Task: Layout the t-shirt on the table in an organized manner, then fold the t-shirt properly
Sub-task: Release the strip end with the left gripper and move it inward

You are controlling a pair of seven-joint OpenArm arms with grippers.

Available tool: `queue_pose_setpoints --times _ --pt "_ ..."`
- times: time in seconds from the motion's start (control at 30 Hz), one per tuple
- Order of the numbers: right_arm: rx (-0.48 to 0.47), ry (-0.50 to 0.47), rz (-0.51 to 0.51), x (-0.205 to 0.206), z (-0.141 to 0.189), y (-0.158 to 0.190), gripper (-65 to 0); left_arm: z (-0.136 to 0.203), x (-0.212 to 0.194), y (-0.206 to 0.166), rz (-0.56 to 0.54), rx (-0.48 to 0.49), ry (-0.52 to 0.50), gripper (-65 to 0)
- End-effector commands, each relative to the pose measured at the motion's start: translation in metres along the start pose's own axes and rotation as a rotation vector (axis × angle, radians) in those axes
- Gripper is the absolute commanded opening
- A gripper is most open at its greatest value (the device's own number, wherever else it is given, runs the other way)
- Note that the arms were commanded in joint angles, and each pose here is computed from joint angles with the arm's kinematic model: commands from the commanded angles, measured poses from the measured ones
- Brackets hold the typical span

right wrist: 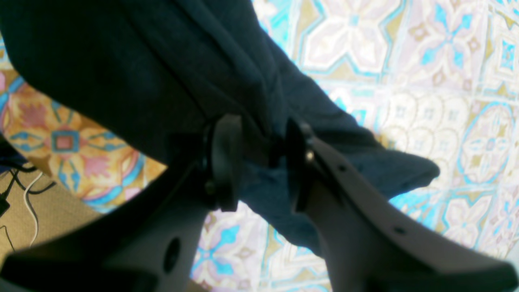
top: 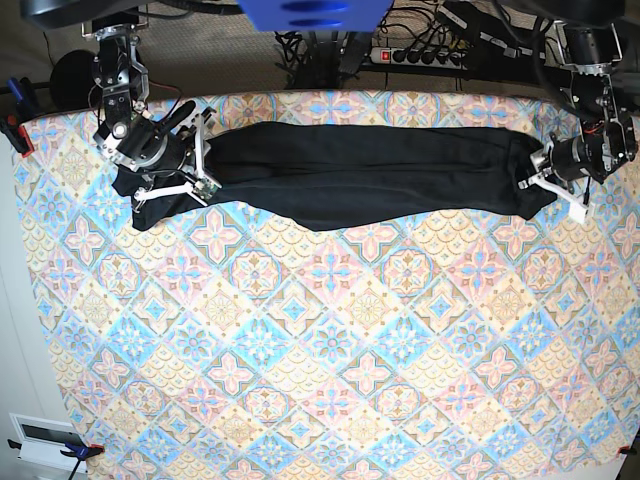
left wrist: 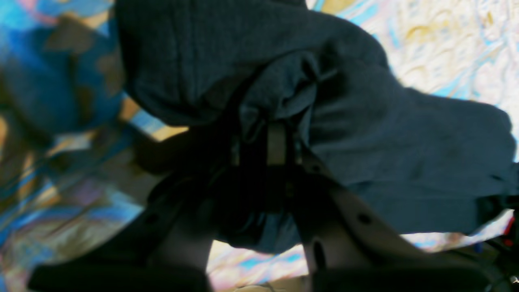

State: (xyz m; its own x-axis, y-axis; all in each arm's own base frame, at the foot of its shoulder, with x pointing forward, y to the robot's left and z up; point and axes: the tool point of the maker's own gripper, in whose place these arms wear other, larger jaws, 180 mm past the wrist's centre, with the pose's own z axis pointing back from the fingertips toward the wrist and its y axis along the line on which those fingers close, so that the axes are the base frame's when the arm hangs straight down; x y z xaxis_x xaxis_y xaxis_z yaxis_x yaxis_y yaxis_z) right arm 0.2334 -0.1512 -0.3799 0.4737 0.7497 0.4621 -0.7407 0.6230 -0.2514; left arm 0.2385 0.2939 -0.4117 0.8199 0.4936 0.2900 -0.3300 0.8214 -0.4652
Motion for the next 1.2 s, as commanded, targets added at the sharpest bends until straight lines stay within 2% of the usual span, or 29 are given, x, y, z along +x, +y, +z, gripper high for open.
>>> queue_pose_setpoints --times 0.0,0.17,0.33,0.43,0.63,0.83,1.0,1.17 --pt "-0.02 -0.03 0.008 0.008 0.005 -0.007 -47.3 0.017 0.023 0.007 0.005 0.013 -0.069 -65.0" --pt "-0.02 -0.03 0.008 0.008 0.005 -0.007 -47.3 0.044 0.056 0.027 0.051 0.058 -0.195 -65.0" --pt "-0.02 -0.03 0.008 0.008 0.005 -0.007 -47.3 0.066 0.074 0.041 0.094 0.081 -0.277 -65.0" --pt "-0.02 -0.031 0.007 0.008 0.004 -0.007 -47.3 0.078 0.086 0.04 0.063 0.091 -0.307 -65.0" --pt "-0.025 -0.029 0.004 0.007 0.005 -0.009 -47.3 0.092 0.08 -0.012 -0.079 0.021 -0.319 -65.0" --pt "-0.024 -0.028 0.003 0.007 0.005 -0.009 -47.3 0.095 0.05 -0.069 -0.181 -0.083 -0.295 -65.0" --pt "-0.025 -0.028 0.002 0.007 0.005 -0.009 -47.3 0.084 0.022 -0.097 -0.18 -0.152 -0.249 -65.0" --pt "-0.026 -0.028 0.004 0.007 0.005 -0.009 -47.3 0.057 -0.007 -0.125 -0.185 -0.229 -0.157 -65.0"
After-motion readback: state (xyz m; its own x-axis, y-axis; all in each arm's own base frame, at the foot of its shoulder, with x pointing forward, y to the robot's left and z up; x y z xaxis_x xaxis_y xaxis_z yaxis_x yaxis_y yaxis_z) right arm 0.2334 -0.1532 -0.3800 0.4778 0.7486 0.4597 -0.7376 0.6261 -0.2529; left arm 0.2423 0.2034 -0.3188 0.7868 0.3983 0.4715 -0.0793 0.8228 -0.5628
